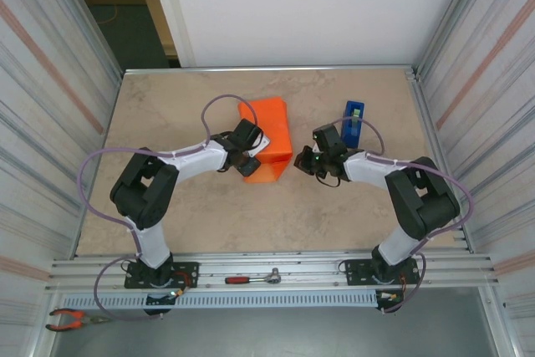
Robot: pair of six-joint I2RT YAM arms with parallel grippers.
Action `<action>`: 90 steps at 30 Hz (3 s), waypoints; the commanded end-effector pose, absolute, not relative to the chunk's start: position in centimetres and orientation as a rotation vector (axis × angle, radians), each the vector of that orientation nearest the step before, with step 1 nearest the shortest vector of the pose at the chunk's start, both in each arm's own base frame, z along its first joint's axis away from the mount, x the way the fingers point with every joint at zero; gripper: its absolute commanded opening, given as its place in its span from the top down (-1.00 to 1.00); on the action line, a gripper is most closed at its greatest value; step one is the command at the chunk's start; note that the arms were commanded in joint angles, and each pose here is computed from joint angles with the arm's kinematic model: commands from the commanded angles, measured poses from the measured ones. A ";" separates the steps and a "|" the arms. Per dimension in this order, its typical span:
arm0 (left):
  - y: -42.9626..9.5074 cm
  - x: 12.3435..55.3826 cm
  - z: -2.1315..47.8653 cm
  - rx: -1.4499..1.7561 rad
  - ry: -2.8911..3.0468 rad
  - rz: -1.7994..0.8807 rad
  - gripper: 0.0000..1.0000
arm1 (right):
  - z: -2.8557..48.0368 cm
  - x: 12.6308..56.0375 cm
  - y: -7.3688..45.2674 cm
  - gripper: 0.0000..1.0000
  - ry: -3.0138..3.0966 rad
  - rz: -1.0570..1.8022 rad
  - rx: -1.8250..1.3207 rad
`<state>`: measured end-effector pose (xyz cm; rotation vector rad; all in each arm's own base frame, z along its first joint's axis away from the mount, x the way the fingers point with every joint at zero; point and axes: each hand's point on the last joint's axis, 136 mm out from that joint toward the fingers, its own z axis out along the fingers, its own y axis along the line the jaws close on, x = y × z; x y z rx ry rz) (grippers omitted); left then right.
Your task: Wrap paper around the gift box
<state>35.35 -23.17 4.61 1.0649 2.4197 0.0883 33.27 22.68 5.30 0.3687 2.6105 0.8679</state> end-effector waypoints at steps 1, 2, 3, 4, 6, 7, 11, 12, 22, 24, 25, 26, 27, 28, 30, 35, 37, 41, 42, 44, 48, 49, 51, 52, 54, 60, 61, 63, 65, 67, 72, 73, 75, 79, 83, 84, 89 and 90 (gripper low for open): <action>-24.4 35.4 4.7 1.080 2.411 0.049 -0.08 | 5.4 33.6 23.6 1.00 2.649 0.873 0.315; -24.3 35.4 4.7 1.081 2.411 0.050 -0.07 | 5.5 33.8 23.9 1.00 2.653 0.875 0.309; -24.4 35.4 4.7 1.082 2.411 0.047 -0.08 | 5.5 33.9 24.2 1.00 2.657 0.877 0.302; -24.3 35.4 4.8 1.082 2.410 0.048 -0.07 | 5.6 34.0 24.5 1.00 2.659 0.879 0.294; -24.4 35.3 4.7 1.084 2.413 0.045 -0.07 | 5.9 34.3 25.3 1.00 2.657 0.887 0.274; -24.3 35.3 4.7 1.086 2.411 0.046 -0.07 | 5.9 34.3 25.6 1.00 2.660 0.891 0.266; -24.4 35.2 4.7 1.090 2.412 0.045 -0.07 | 5.8 34.1 26.9 1.00 2.662 0.901 0.259; -24.4 35.1 4.6 1.092 2.412 0.045 -0.07 | 5.7 34.1 27.2 1.00 2.660 0.907 0.262; -24.5 35.1 4.5 1.094 2.412 0.042 -0.07 | 3.8 34.2 28.4 1.00 2.656 0.882 0.295; -24.6 35.1 4.5 1.097 2.410 0.043 -0.07 | 3.5 34.4 28.5 1.00 2.653 0.884 0.303; -24.6 35.0 4.5 1.098 2.412 0.043 -0.07 | 3.2 34.4 28.5 1.00 2.654 0.878 0.308; -24.6 35.1 4.5 1.098 2.412 0.042 -0.07 | 2.9 34.5 28.5 1.00 2.660 0.875 0.315; -24.6 35.1 4.4 1.099 2.412 0.043 -0.07 | 2.6 34.5 28.5 1.00 2.664 0.873 0.320; -24.6 35.1 4.4 1.098 2.413 0.042 -0.07 | 2.4 34.4 28.5 1.00 2.668 0.874 0.323; -24.7 35.0 4.5 1.100 2.412 0.037 -0.07 | 1.9 34.3 28.6 1.00 2.678 0.876 0.331; -24.8 35.0 4.4 1.105 2.411 0.032 -0.07 | 1.2 33.3 28.5 1.00 2.710 0.845 0.329; -24.9 35.1 4.8 1.109 2.409 0.023 -0.07 | 0.8 32.7 28.1 1.00 2.734 0.807 0.335; -25.6 35.4 7.2 1.071 2.417 -0.086 -0.14 | -0.1 31.6 27.0 1.00 2.783 0.697 0.344; -25.9 35.6 8.4 1.037 2.421 -0.146 -0.16 | -0.2 31.4 26.9 1.00 2.787 0.688 0.345; -26.2 36.0 10.9 0.933 2.420 -0.276 -0.20 | -0.3 31.1 26.9 1.00 2.791 0.682 0.345; -24.9 36.6 14.9 0.581 2.422 -0.585 -0.29 | -0.2 30.7 27.7 1.00 2.794 0.691 0.335; -24.4 36.6 15.1 0.494 2.419 -0.645 -0.30 | -0.2 30.6 28.0 1.00 2.794 0.695 0.331; -23.3 36.4 14.7 0.318 2.437 -0.719 -0.31 | -0.1 30.4 28.6 1.00 2.793 0.707 0.324; -22.9 36.0 14.1 0.255 2.449 -0.735 -0.31 | -0.1 30.3 29.0 1.00 2.796 0.710 0.315; -22.1 35.1 12.7 0.172 2.478 -0.725 -0.30 | 0.0 30.2 29.5 1.00 2.798 0.714 0.308; -20.3 32.6 8.9 0.001 2.502 -0.678 -0.23 | -0.5 29.7 29.4 1.00 2.811 0.701 0.314; -20.4 32.2 8.6 0.001 2.499 -0.672 -0.23 | -0.5 29.7 29.3 1.00 2.812 0.701 0.314; -20.7 31.7 8.1 0.014 2.496 -0.643 -0.21 | -0.6 29.7 29.4 1.00 2.818 0.697 0.311; -20.9 31.4 7.7 0.018 2.492 -0.623 -0.19 | -0.7 29.6 29.4 1.00 2.819 0.700 0.311; -21.2 31.2 7.0 0.014 2.502 -0.616 -0.12 | -0.7 29.6 29.5 1.00 2.821 0.702 0.307; -21.6 31.6 5.3 -0.008 2.537 -0.602 0.29 | -0.8 29.5 29.5 1.00 2.826 0.703 0.306; -21.7 31.8 5.2 -0.008 2.538 -0.604 0.49 | -0.8 29.5 29.6 1.00 2.826 0.704 0.304; -21.9 31.9 4.8 -0.004 2.549 -0.604 0.74 | -0.6 29.6 29.7 1.00 2.823 0.709 0.303; -22.1 32.0 4.7 -0.002 2.554 -0.589 0.60 | -0.7 29.5 29.7 1.00 2.825 0.708 0.306; -21.9 31.7 4.1 0.005 2.594 -0.536 0.76 | -0.6 29.6 30.0 1.00 2.824 0.713 0.300; -22.0 31.6 4.0 0.009 2.600 -0.528 0.87 | -0.5 29.6 30.0 1.00 2.823 0.713 0.298; -21.5 31.1 3.8 0.021 2.620 -0.415 0.36 | -0.5 29.6 30.1 1.00 2.824 0.713 0.296; -21.5 31.1 3.7 0.025 2.625 -0.396 0.32 | -0.4 29.5 30.2 1.00 2.824 0.714 0.293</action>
